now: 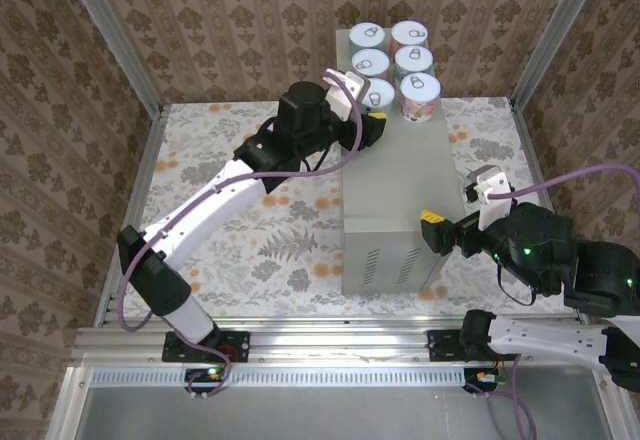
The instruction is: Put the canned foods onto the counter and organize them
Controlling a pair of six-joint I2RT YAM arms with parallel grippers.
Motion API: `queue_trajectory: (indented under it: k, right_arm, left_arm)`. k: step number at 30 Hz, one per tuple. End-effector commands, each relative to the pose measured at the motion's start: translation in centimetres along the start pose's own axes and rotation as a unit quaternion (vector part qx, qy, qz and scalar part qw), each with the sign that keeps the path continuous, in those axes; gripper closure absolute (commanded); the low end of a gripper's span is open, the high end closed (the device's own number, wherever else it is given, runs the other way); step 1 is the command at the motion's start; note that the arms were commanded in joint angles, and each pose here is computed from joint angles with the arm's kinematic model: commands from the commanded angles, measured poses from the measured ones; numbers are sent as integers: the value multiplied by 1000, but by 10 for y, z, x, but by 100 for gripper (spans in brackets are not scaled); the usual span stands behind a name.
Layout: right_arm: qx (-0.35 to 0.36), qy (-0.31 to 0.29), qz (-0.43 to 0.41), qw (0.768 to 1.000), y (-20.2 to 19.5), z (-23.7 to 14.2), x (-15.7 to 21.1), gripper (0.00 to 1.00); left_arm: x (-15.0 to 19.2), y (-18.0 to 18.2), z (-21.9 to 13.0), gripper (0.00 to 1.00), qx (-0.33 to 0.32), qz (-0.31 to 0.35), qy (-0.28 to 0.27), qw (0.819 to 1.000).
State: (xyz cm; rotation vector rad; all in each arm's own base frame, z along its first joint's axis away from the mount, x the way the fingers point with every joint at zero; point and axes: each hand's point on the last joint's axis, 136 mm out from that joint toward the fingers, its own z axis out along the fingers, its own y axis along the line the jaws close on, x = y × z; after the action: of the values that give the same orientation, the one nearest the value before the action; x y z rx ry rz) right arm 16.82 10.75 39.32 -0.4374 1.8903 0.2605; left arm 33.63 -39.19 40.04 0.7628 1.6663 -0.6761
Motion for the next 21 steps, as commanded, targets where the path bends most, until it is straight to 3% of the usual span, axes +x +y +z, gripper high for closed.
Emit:
queue_trajectory:
  k: [1,12,21]
  right_arm:
    - [6,-12,13,1000,-4,-3,-5,0]
    - [0,-13,11,1000,-1,-3,-8,0]
    - [0,-16,8,1000,0,-2,-10,0]
  left_arm:
    - [50,6,12,24,-1,-12,83,996]
    - [39,3,-3,6,1,-14,72,997]
    - [29,-1,-57,0,-7,-17,48,999]
